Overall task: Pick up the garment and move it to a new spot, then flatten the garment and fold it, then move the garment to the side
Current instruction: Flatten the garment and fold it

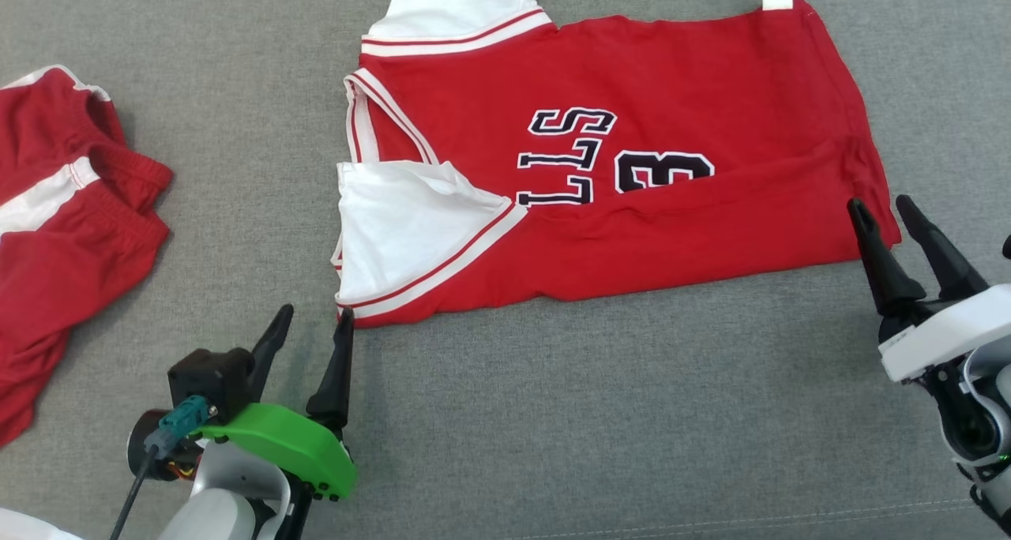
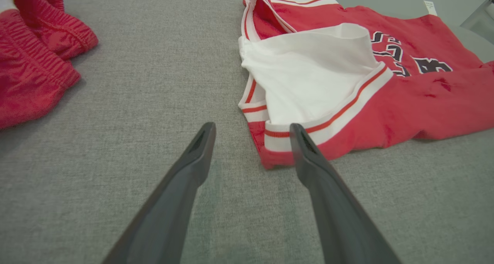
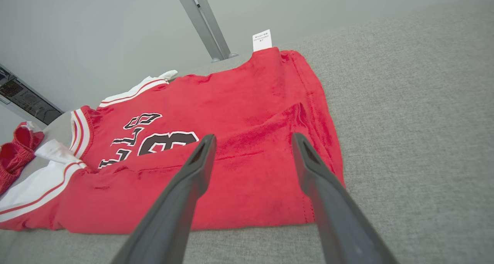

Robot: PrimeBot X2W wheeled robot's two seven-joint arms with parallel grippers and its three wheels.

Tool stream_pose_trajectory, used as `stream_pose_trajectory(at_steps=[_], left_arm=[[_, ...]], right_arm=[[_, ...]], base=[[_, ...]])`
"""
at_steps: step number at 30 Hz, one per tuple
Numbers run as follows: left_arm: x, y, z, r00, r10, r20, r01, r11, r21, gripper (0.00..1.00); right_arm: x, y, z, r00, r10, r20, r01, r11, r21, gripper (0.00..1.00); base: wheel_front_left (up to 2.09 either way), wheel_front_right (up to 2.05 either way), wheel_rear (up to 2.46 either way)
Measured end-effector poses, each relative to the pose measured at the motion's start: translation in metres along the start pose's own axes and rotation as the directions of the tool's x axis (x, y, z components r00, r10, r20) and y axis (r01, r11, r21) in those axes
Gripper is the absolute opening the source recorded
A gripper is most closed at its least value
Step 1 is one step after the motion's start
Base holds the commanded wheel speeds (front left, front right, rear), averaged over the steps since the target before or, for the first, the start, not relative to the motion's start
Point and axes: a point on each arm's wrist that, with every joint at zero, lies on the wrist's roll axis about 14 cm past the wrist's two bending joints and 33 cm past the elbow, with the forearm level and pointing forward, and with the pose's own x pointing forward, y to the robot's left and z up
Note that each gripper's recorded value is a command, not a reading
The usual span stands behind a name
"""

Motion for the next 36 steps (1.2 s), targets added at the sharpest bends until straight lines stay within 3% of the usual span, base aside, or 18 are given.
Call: stream_pose_trajectory(at_steps=[12,13,14,15,16,26,27,28,29,36], left_arm=[[0.015,-0.005,-0.031,0.995,-0.015,-0.100,0.013,1.000,-0.017,1.00],[0.017,-0.004,-0.033,0.994,-0.018,-0.107,0.016,1.000,-0.016,0.89],[0.019,-0.003,-0.035,0.994,-0.015,-0.112,0.014,1.000,-0.016,0.43],[0.021,-0.003,-0.036,0.993,-0.016,-0.117,0.015,1.000,-0.014,0.27],[0.023,-0.002,-0.036,0.993,-0.015,-0.117,0.014,1.000,-0.012,0.00],[0.023,-0.003,-0.039,0.993,-0.032,-0.114,0.030,0.999,-0.015,0.00],[0.022,-0.003,-0.037,0.994,-0.033,-0.106,0.032,0.999,-0.016,0.00],[0.021,-0.003,-0.036,0.994,-0.033,-0.104,0.031,0.999,-0.015,0.00],[0.020,-0.002,-0.036,0.994,-0.032,-0.102,0.031,0.999,-0.015,0.00],[0.010,-0.004,-0.027,0.997,-0.036,-0.070,0.035,0.999,-0.012,0.00]], right_arm=[[-0.024,-0.009,-0.011,0.998,-0.070,0.007,0.070,0.997,0.031,1.00],[-0.023,-0.011,-0.012,0.997,-0.076,0.003,0.076,0.997,0.030,1.00],[-0.022,-0.013,-0.014,0.997,-0.081,-0.003,0.081,0.996,0.029,1.00],[-0.020,-0.015,-0.015,0.996,-0.088,-0.007,0.088,0.996,0.028,1.00],[-0.019,-0.017,-0.016,0.995,-0.094,-0.010,0.095,0.995,0.027,1.00],[0.003,-0.050,-0.043,0.972,-0.210,-0.109,0.211,0.977,0.003,1.00],[0.006,-0.049,-0.048,0.968,-0.215,-0.126,0.218,0.976,0.013,0.91],[0.008,-0.047,-0.049,0.969,-0.213,-0.128,0.216,0.976,0.015,0.31],[0.010,-0.046,-0.048,0.969,-0.212,-0.126,0.216,0.976,0.019,0.00],[0.002,-0.043,-0.049,0.971,-0.198,-0.133,0.204,0.978,0.035,0.00]], base=[[0.00,0.00,0.00],[0.00,0.00,0.00],[0.00,0.00,0.00],[0.00,0.00,0.00],[0.00,0.00,0.00],[0.00,0.00,0.00],[0.00,0.00,0.00],[0.00,0.00,0.00],[0.00,0.00,0.00],[0.00,0.00,0.00]])
